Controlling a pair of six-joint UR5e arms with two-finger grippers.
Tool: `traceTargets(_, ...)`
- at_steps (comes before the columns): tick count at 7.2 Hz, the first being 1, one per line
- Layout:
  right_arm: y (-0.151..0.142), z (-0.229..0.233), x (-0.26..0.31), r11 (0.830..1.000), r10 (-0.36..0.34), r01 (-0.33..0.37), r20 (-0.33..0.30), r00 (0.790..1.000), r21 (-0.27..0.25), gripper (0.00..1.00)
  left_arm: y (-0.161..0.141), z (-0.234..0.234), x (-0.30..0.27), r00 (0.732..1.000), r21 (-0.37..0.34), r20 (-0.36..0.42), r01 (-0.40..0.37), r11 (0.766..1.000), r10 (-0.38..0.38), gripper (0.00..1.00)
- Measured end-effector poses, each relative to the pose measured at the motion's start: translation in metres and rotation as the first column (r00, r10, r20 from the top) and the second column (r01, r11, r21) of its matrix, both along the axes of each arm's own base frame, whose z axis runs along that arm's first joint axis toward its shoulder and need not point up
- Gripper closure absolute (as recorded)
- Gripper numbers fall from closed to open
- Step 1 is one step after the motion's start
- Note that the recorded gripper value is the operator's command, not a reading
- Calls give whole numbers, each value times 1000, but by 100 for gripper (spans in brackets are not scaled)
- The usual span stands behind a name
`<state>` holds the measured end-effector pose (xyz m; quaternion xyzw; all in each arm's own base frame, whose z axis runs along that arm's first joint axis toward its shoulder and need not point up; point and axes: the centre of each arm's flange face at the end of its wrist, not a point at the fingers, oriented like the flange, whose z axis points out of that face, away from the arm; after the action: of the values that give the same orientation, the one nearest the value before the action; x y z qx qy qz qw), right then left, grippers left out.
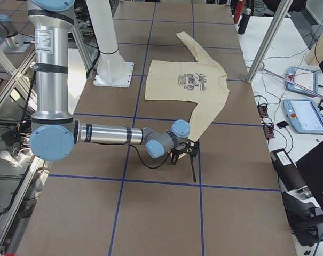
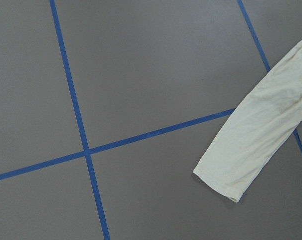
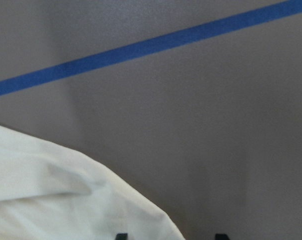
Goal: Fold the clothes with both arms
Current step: 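Move the right gripper toward the sleeve cuff nearest it, then grasp the sleeve cuff with the right gripper and carry it across the shirt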
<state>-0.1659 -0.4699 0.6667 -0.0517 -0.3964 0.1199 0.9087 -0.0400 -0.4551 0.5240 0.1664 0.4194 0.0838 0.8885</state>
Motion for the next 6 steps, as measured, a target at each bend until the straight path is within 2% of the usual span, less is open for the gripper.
traceTargets(3, 2, 1, 1, 1000, -1, 1, 2, 1000, -5, 100, 0, 0, 0, 1000, 0, 0, 0, 1000, 0, 0)
traceTargets(4, 0, -12, 0, 1000, -1, 1, 16, 1000, 10, 100, 0, -1, 0, 1000, 1, -1, 0, 1000, 0, 0)
traceTargets(6, -15, -86, -8, 999, 27, -30, 63, 998, 43, 100, 0, -2, 1, 1000, 2, -16, -5, 1000, 5, 0)
